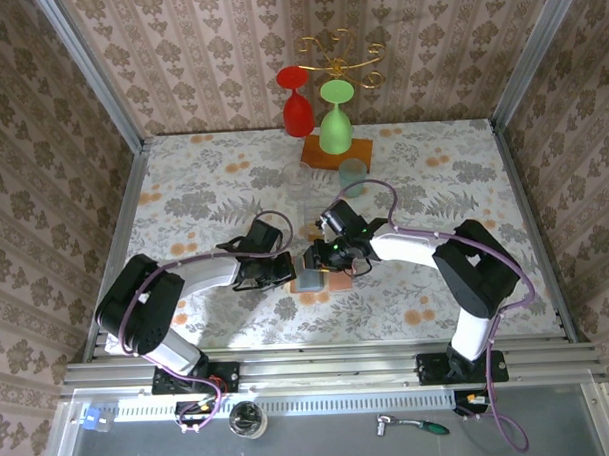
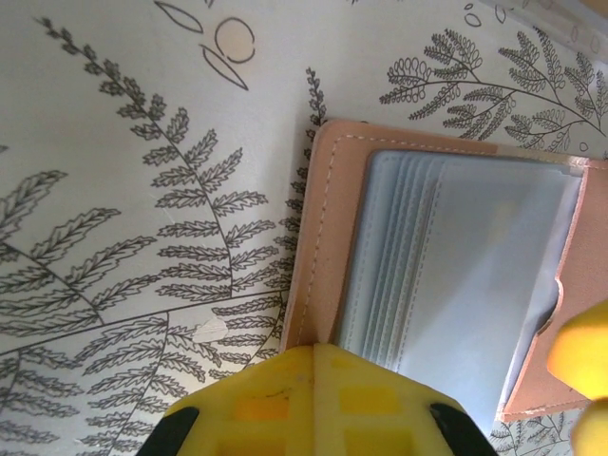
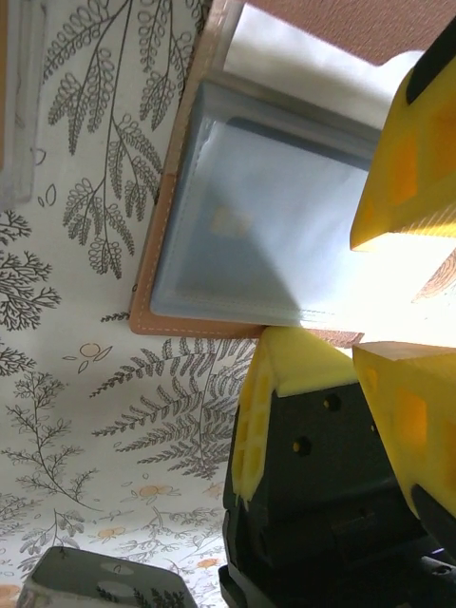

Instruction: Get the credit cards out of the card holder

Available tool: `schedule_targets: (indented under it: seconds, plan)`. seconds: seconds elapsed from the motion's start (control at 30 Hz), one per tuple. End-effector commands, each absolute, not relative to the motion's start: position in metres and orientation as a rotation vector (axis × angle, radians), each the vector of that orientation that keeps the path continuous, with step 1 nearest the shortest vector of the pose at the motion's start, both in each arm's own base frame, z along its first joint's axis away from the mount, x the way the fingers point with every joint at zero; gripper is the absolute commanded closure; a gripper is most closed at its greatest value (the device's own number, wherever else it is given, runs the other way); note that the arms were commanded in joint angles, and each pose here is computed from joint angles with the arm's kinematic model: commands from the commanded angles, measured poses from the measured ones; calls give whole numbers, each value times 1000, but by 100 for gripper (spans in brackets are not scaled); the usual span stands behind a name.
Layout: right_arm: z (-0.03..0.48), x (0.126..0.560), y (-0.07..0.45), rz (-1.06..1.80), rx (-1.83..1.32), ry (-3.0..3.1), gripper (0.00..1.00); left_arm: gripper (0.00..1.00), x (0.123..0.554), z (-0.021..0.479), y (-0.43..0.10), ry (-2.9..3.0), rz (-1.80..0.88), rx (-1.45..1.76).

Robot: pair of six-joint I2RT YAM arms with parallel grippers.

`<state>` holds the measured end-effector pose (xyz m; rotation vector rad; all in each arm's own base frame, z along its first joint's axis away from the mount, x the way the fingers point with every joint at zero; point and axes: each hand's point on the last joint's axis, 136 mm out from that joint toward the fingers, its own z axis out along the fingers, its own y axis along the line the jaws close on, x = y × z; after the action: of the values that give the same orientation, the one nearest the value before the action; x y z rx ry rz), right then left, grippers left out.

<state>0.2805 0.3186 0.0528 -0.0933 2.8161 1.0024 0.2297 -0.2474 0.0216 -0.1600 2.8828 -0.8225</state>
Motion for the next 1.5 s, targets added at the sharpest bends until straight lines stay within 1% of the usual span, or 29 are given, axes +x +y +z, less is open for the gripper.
schedule_targets:
  seconds: [0.0,0.1,0.4,0.67,0.9,1.03,1.17,1.33,1.4,1.47]
  plan:
    - [53,281,329,1044,-103,2825,70,99,221,11,-234,2926,-763,-205]
    - [50,281,328,1032,-99,2832,72,99,221,11,-233,2923,-764,-205]
    - [36,277,312,875,-80,2894,68,99,220,7,-229,2930,-766,-221]
    - [35,274,295,752,-78,2902,67,99,222,9,-227,2935,-768,-218]
    - [28,271,294,765,-68,2917,68,99,226,13,-225,2930,-779,-215]
    - [28,271,296,775,-67,2916,69,99,231,25,-227,2906,-804,-209]
    - [27,270,295,773,-72,2918,69,95,238,43,-231,2863,-845,-199]
    - [24,270,296,779,-71,2923,70,87,243,59,-242,2816,-934,-195]
    - [24,270,296,781,-70,2921,70,86,244,61,-245,2811,-952,-194]
    - [26,270,297,789,-70,2915,71,88,244,62,-246,2808,-959,-195]
